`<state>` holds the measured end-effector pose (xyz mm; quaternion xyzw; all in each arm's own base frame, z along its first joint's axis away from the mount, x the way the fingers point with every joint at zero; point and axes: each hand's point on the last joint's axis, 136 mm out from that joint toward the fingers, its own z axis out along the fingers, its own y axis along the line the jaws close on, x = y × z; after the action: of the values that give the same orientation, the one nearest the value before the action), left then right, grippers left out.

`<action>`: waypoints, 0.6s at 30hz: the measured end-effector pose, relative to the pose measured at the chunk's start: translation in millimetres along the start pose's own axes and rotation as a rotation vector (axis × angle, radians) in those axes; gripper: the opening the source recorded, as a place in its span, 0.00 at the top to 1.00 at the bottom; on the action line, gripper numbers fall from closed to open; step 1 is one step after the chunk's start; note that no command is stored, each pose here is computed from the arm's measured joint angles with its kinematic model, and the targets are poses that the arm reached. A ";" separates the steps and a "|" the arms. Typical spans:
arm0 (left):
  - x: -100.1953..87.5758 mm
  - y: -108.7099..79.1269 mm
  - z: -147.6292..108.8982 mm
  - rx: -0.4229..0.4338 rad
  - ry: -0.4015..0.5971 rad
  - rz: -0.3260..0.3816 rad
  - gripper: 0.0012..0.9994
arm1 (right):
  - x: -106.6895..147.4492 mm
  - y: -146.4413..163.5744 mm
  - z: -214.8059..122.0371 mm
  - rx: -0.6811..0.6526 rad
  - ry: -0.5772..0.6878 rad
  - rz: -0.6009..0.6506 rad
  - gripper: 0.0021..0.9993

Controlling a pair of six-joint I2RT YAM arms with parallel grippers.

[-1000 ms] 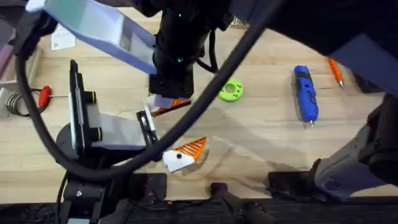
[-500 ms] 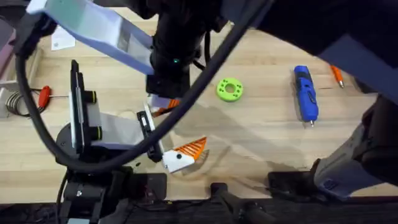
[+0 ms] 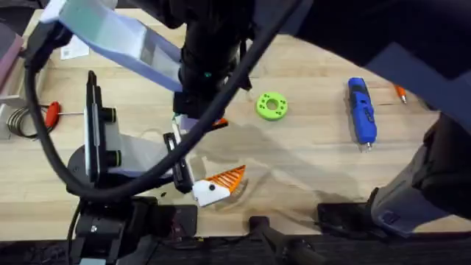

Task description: Pick up the gripper from the table and insert it into the empty holder that is missing its gripper. Then pick up a screw, insert it into the mounting hole, and use the screwdriver to tighten it. Finally, clean up the table by picking up the vegetable and placing it into the bucket.

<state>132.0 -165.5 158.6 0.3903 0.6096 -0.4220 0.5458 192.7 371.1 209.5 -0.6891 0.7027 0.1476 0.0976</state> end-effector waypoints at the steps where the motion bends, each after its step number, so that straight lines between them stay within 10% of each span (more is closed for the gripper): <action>1: 0.0 0.0 0.0 0.000 0.000 0.000 0.01 | 0.0 0.0 0.0 0.000 0.000 0.000 1.00; 6: 0.0 0.1 0.0 -0.001 0.000 0.000 0.01 | 0.1 0.1 0.0 0.000 0.001 0.007 0.93; 12: -0.5 1.0 0.0 -0.007 -0.001 0.012 0.01 | 1.5 2.3 0.7 -0.006 0.009 0.004 0.08; 18: -0.5 1.2 0.0 -0.007 -0.001 0.024 0.01 | -6.4 -7.9 -0.6 0.031 -0.028 0.017 0.01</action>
<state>133.1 -165.1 159.0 0.3953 0.6061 -0.4135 0.5527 200.8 376.8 211.7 -0.6795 0.7092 0.1470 0.1168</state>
